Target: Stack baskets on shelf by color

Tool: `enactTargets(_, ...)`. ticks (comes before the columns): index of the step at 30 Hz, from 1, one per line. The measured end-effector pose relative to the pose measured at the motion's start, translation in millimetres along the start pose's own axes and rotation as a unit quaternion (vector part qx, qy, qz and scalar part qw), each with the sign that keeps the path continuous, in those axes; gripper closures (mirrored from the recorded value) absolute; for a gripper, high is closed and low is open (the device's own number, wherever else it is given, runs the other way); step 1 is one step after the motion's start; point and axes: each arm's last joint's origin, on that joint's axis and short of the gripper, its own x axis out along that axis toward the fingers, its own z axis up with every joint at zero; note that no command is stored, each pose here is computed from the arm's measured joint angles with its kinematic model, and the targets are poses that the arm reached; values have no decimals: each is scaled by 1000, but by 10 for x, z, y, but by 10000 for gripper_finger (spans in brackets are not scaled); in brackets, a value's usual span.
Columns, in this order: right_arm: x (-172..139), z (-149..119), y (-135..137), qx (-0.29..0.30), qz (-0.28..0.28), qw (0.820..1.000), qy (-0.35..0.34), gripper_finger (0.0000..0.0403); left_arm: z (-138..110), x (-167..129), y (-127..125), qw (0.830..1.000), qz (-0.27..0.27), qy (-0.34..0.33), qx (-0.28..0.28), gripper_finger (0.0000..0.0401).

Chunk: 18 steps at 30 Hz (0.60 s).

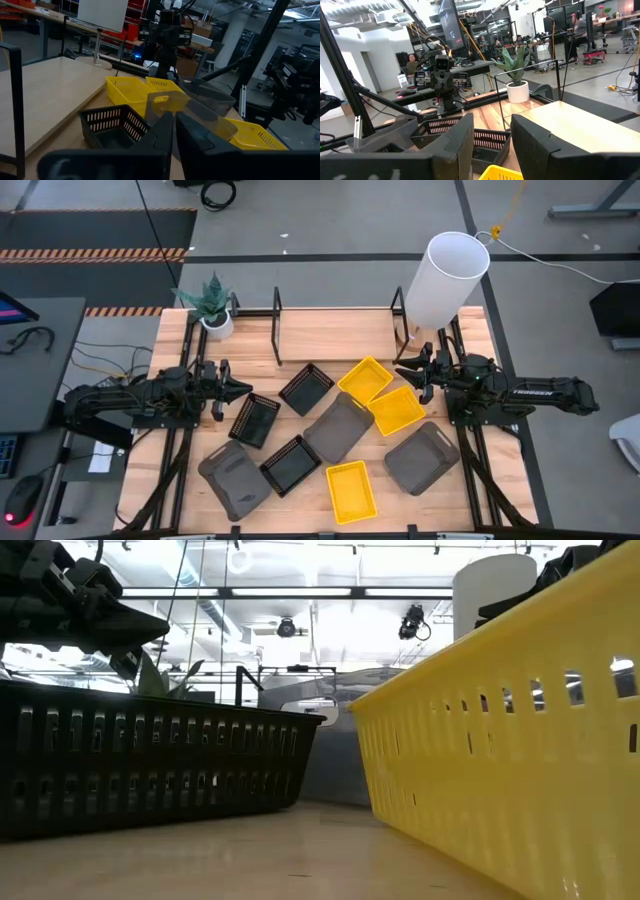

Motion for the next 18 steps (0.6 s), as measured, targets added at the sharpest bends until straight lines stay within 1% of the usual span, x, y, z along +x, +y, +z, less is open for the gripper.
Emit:
enactTargets(6, 0, -1, 0, 0, 0, 1000, 0, 267, 0, 0, 0, 1000, 0, 0, 0, 365)
enactTargets(18, 0, -1, 0, 0, 0, 1000, 0, 267, 0, 0, 0, 1000, 0, 0, 0, 375)
